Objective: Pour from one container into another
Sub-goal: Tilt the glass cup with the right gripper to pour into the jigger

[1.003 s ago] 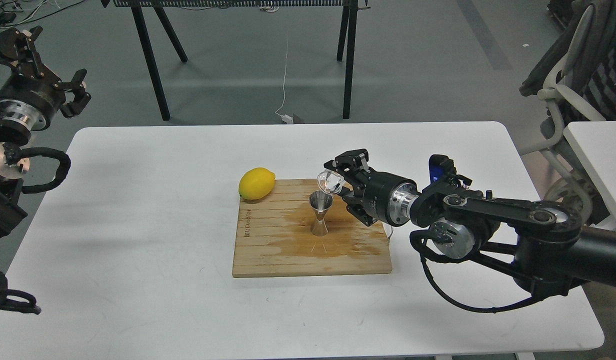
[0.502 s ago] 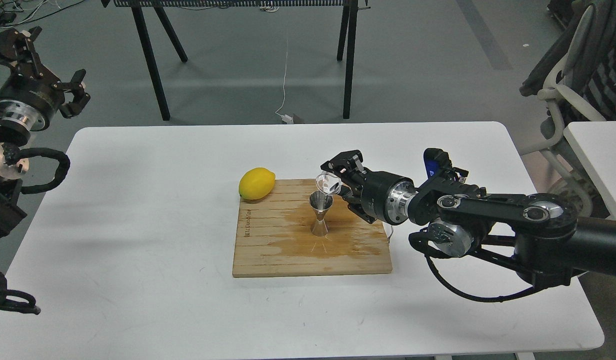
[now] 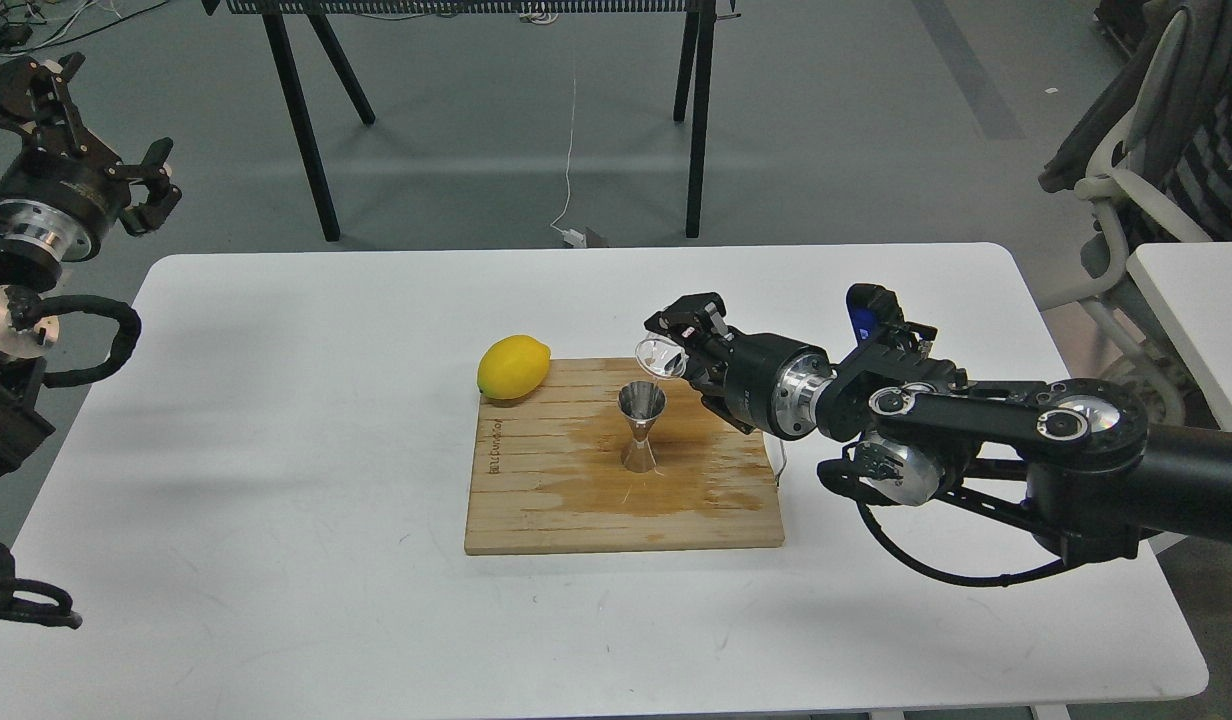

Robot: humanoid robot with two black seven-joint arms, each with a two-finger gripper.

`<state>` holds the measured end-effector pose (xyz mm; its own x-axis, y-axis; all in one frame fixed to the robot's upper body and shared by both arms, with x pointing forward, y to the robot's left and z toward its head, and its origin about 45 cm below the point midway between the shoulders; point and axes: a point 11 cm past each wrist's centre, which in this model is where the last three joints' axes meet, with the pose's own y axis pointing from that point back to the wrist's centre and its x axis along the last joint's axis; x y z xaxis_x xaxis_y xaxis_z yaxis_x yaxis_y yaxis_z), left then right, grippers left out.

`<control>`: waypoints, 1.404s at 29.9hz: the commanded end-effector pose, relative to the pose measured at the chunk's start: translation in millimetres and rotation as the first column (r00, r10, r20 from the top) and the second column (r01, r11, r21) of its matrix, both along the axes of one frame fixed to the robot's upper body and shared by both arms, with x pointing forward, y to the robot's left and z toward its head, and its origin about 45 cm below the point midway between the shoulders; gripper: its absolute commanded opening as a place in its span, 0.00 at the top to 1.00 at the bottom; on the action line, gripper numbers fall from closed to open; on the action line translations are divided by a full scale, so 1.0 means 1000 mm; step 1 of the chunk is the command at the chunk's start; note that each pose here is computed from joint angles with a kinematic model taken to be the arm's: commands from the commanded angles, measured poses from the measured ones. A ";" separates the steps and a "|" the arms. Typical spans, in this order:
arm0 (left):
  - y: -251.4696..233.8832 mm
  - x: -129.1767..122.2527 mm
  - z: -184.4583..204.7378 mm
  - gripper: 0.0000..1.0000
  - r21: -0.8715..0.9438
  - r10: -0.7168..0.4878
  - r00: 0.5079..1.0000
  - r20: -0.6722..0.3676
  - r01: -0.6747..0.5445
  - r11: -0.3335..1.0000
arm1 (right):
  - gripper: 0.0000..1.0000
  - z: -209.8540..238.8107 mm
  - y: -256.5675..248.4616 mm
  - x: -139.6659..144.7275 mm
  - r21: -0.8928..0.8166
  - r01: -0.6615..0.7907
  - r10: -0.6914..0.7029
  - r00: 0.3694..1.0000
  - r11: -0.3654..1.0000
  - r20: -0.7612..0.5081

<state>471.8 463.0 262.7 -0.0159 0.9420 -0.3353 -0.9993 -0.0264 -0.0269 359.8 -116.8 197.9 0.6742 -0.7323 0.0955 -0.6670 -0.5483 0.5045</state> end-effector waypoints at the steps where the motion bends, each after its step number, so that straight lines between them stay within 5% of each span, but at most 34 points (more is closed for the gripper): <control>1: 0.000 0.000 0.000 0.00 0.000 0.000 1.000 0.000 0.000 1.000 | 0.70 -0.004 0.003 -0.002 -0.021 -0.021 0.021 1.000 1.000 0.008; 42: 0.006 -0.002 0.003 0.00 0.006 0.010 1.000 0.004 -0.010 1.000 | 0.70 -0.003 0.011 0.000 -0.121 -0.109 0.120 0.989 0.987 0.092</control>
<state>470.3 468.8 265.9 -0.0238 0.9437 -0.3300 -0.9989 -0.0360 -0.0311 360.1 -105.8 195.1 0.7328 -0.6399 0.2313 -0.6527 -0.5653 0.5043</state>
